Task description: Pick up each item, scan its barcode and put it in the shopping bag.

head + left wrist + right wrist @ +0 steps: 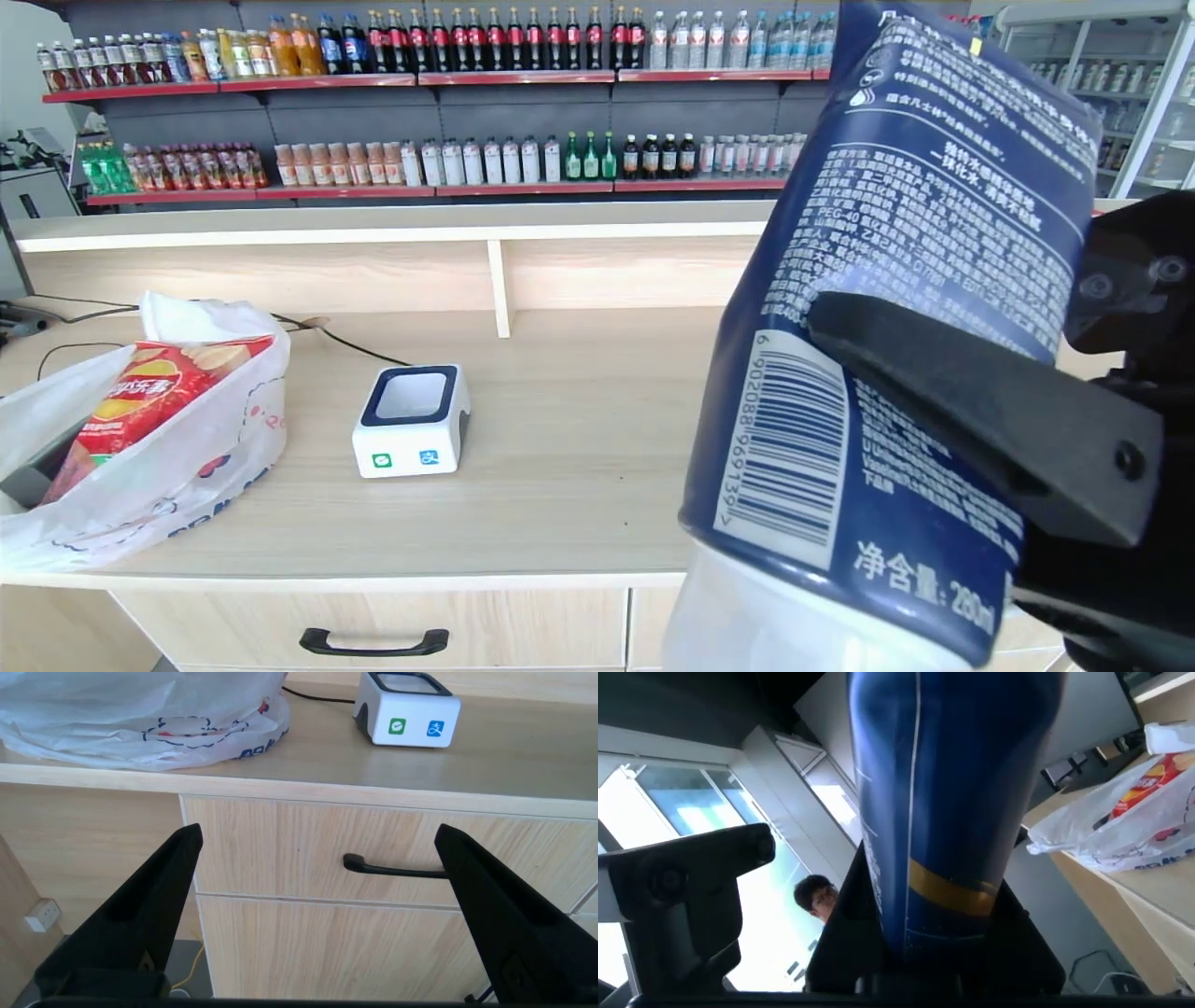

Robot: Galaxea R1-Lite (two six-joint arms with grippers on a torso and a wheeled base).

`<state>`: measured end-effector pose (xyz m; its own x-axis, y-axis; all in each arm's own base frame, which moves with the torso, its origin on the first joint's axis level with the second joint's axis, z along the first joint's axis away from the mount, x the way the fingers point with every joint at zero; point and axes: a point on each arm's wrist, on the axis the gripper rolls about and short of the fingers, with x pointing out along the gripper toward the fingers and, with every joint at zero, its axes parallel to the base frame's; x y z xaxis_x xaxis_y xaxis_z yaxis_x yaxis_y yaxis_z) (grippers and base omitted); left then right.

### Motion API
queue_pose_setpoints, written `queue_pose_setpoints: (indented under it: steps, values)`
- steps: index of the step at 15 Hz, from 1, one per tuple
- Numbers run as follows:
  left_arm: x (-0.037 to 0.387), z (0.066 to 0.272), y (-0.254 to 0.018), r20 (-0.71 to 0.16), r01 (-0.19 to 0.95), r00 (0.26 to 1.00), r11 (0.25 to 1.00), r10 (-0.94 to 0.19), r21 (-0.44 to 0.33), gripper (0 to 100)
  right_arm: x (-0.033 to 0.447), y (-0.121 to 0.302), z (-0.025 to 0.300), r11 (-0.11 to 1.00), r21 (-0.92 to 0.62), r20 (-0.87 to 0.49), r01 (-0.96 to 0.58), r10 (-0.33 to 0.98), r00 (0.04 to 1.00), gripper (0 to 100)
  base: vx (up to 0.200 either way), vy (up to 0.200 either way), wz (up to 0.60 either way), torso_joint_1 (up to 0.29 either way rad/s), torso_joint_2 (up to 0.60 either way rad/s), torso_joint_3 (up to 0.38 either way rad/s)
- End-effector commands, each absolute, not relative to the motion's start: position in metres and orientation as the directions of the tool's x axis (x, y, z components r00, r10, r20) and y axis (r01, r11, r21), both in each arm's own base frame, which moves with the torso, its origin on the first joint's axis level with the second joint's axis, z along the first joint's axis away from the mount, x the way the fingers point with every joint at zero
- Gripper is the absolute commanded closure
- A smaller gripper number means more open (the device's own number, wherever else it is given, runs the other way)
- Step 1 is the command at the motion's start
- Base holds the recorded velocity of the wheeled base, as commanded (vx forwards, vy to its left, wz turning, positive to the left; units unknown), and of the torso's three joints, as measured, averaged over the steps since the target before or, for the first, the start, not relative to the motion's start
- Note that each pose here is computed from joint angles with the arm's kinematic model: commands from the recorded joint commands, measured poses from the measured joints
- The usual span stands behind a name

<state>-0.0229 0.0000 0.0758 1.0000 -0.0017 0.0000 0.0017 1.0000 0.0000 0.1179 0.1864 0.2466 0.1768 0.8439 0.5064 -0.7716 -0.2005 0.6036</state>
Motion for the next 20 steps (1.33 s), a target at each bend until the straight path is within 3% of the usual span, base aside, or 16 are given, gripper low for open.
queue_pose_setpoints:
  steps: [1,20]
  values:
    - [-0.0229,0.0757,0.0,0.0,0.002,1.0,1.0,-0.002,0.0,0,0.1167,0.1855,0.2467,-0.204,0.603,0.508,-0.772,0.844,0.173,100,0.0,0.0,0.0,0.0,0.0,0.0]
    - [-0.0229,0.0757,0.0,0.0,0.002,1.0,1.0,-0.002,0.0,0,0.1174,0.1866,0.2443,-0.196,0.606,0.499,-0.771,0.848,0.176,100,0.0,0.0,0.0,0.0,0.0,0.0]
